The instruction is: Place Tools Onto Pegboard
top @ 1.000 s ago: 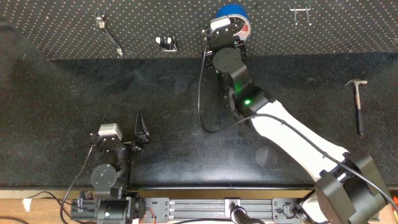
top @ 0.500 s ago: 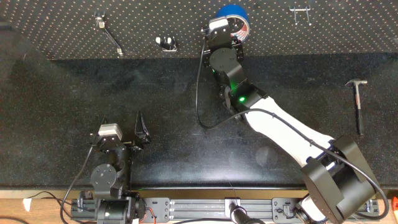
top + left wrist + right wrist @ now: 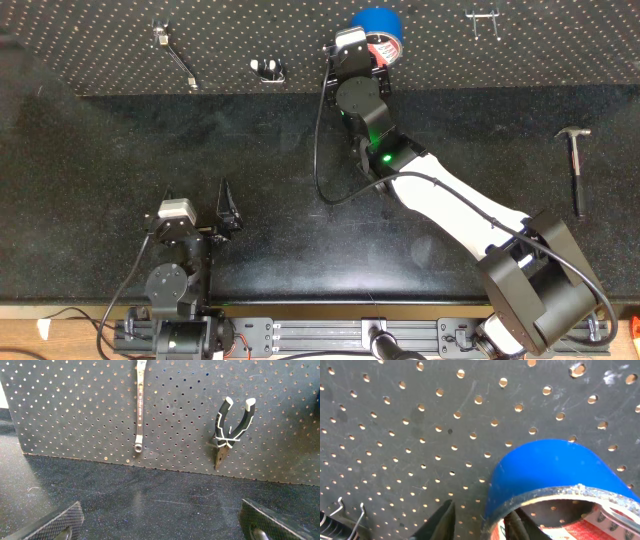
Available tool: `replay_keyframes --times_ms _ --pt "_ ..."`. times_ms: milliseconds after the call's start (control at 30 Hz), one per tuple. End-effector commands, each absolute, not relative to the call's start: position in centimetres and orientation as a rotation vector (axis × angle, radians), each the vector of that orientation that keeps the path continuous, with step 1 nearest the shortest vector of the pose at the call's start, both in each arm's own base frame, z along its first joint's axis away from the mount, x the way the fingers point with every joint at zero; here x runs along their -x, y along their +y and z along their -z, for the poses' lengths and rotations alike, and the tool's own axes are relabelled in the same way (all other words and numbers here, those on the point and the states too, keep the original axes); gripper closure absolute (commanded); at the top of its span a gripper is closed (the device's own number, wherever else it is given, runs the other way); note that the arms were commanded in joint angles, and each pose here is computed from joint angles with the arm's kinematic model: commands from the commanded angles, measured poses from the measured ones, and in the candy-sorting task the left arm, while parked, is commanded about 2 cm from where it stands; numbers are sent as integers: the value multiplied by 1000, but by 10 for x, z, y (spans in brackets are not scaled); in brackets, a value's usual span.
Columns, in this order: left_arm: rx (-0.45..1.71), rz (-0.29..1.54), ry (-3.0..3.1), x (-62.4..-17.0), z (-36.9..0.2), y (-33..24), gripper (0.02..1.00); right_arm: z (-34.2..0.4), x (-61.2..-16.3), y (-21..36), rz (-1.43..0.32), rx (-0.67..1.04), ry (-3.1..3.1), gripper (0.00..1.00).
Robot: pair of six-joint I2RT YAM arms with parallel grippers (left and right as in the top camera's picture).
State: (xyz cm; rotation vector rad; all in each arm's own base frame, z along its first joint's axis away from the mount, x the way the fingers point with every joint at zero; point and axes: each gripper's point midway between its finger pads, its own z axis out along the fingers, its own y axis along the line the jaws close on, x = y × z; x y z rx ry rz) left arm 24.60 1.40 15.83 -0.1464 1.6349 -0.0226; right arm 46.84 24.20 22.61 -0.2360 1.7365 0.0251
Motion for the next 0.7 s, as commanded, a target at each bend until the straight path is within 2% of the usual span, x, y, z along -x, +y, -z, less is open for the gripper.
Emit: replay_keyframes --times_ms 33,233,333,600,667,700 --pt "134 16 1639 -246 -157 14 23 -224 -470 245 -31 245 1736 658" --pt "134 16 1639 -246 -157 14 23 -220 -464 251 -33 272 1756 656" --pt "134 16 1638 -246 -157 14 23 -224 -459 254 -38 285 1761 595" --pt "134 16 1638 -246 -157 14 25 -232 -433 236 13 343 1861 592" --pt "134 16 1638 -246 -157 14 23 -221 -413 220 65 399 1966 590" --pt "134 16 1638 -246 -157 14 23 -202 -391 205 103 439 2094 568"
